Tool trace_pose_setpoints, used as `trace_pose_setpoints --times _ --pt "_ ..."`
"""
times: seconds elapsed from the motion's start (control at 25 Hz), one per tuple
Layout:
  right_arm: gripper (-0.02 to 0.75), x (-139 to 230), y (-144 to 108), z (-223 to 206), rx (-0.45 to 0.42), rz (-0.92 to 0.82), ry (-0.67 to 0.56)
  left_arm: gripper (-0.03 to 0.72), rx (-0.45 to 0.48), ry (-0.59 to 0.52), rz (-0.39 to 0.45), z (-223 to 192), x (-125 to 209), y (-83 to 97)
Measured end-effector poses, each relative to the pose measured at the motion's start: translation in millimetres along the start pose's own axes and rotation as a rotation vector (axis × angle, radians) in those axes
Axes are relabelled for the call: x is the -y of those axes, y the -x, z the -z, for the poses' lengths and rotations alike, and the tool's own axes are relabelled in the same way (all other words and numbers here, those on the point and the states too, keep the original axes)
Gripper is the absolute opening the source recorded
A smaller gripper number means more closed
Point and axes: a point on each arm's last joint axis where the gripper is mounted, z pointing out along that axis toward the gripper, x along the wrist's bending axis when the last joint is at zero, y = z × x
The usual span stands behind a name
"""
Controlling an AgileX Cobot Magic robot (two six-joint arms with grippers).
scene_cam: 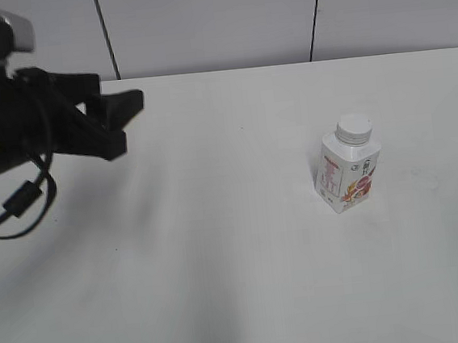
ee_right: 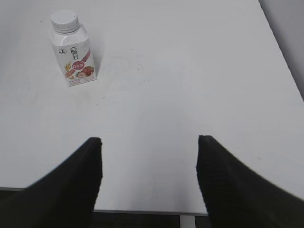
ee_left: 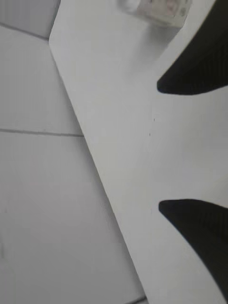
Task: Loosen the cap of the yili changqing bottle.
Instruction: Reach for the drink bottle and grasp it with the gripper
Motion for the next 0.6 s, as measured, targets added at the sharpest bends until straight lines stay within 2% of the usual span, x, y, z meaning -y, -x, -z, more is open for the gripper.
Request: trace_pose_setpoints --times 0.28,0.48,0.6 --pt "0.498 0.0 0.0 0.0 0.0 0.0 0.0 0.433 0.303 -0.045 -0.068 -45.9 59.0 22.0" --pt "0.498 0.0 0.0 0.0 0.0 0.0 0.0 0.433 0.505 0.002 -0.209 -70.9 62.1 31.4" --pt "0.498 0.0 0.0 0.0 0.0 0.0 0.0 0.444 0.572 0.025 -0.244 -84.4 59.4 33.9"
